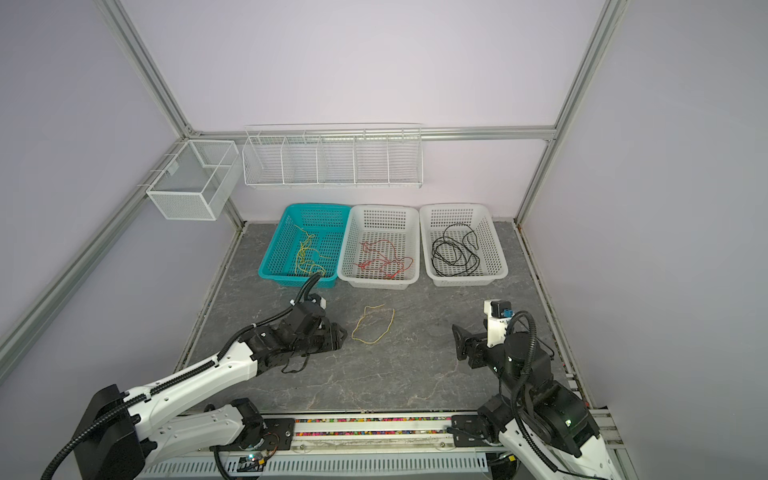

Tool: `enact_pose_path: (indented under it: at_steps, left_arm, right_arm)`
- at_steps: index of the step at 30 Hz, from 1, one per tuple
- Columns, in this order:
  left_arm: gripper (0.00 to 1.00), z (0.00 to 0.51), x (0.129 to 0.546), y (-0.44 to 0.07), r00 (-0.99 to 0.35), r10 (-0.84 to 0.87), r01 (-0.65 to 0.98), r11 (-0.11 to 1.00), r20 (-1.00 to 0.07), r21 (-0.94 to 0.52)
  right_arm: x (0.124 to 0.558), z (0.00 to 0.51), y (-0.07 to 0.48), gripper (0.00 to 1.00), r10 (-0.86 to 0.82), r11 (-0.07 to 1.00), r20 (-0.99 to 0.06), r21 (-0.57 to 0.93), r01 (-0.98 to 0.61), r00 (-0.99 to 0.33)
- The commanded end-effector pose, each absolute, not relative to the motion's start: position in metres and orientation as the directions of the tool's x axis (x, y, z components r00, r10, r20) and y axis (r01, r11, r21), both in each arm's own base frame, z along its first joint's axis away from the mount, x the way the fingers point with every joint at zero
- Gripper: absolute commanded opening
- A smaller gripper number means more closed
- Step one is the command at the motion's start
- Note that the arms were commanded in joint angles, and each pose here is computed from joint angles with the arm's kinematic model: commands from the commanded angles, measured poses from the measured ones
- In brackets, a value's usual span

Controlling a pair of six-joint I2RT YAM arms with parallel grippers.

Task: Untangle the cables
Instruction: 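Move the left gripper down over the small yellow wire loop on the table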

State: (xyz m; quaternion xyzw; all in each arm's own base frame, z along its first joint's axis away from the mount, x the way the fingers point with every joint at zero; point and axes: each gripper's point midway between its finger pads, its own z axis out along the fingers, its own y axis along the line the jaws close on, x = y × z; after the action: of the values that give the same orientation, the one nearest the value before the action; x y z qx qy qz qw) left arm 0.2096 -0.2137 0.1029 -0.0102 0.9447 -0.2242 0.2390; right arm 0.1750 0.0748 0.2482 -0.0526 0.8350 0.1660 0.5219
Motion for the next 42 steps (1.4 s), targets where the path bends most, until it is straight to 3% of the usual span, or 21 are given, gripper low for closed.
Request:
enact_pose_path:
  at_steps: [1,23,35,42]
  left_arm:
    - [0.65,0.099,0.216,-0.214,-0.863,-0.208,0.038,0.881,-0.460,-0.471]
    - [0.57,0.078,0.216,-0.250,-0.898,-0.191,0.071,0.827,-0.396,-0.558]
    - [0.50,0.069,0.236,-0.268,-0.902,-0.124,0.104,0.866,-0.413,-0.488]
    - [0.40,0.054,0.245,-0.269,-0.905,-0.083,0.109,0.903,-0.417,-0.416]
  right_arm:
    - [0.176,0.250,0.077,0.88,0.102,0.934,-0.895,0.236,-0.268,-0.434]
    - [0.176,0.250,0.077,0.88,0.099,0.933,-0.896,0.235,-0.271,-0.433]
    - [0.174,0.252,0.077,0.88,0.102,0.932,-0.899,0.236,-0.276,-0.425]
    - [0.174,0.252,0.076,0.88,0.105,0.932,-0.901,0.237,-0.276,-0.421]
